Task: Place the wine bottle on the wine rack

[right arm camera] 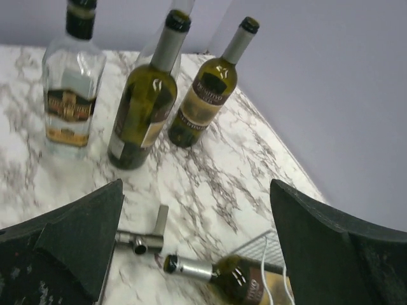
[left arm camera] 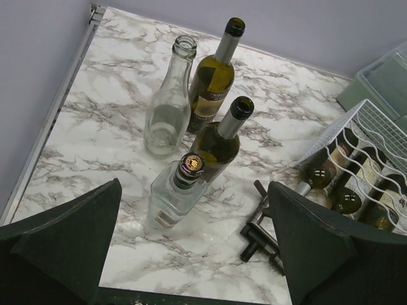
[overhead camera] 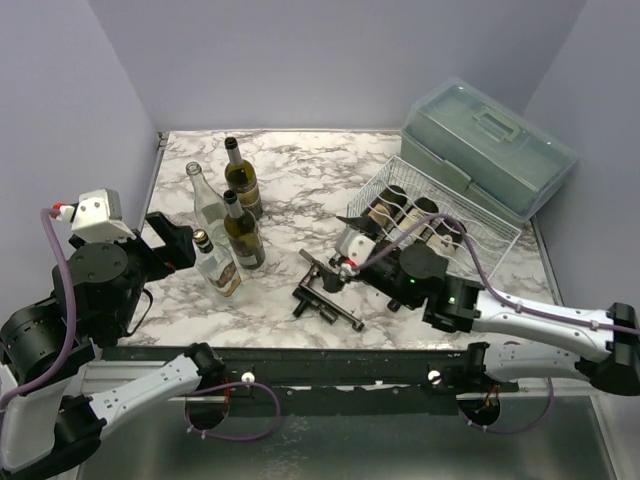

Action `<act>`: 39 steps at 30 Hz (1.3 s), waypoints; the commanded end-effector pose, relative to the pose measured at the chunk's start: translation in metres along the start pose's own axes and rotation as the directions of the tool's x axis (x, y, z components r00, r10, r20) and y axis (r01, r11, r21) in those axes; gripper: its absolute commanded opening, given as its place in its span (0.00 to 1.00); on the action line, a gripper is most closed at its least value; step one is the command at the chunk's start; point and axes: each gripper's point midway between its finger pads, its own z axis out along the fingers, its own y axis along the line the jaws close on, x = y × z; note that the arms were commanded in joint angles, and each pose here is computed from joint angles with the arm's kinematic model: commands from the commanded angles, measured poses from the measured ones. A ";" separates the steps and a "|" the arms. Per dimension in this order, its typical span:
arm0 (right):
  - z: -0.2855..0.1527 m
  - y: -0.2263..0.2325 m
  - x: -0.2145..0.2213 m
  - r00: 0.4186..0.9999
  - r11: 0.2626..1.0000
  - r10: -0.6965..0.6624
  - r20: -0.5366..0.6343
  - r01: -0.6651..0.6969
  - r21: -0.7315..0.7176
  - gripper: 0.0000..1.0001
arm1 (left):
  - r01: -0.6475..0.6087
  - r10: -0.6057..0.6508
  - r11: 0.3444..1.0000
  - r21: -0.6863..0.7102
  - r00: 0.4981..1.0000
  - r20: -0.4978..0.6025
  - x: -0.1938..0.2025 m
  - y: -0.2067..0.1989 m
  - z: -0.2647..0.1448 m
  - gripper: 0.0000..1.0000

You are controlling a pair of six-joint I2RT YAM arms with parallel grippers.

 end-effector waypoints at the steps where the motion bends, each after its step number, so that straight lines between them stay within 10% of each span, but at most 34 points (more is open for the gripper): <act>1: 0.037 -0.019 -0.012 0.954 0.940 0.297 -0.024 -0.288 0.184 1.00 | 0.008 -0.008 1.000 0.020 1.000 0.006 -0.005 -0.005 0.000 0.99; 6: 0.078 -0.020 0.001 0.889 0.854 0.453 -0.074 -0.408 0.324 1.00 | 0.015 -0.015 0.999 0.029 1.000 0.001 0.006 -0.003 0.000 0.99; 19: 0.137 0.026 -0.073 0.868 0.880 0.474 0.145 -0.469 -0.072 1.00 | 0.081 -0.086 0.990 0.117 0.996 0.038 -0.001 0.010 -0.024 0.99; 39: 0.240 0.020 -0.021 0.864 0.860 0.478 0.161 -0.497 0.117 0.86 | 0.081 -0.091 0.980 0.184 0.995 0.050 -0.003 0.024 -0.047 0.99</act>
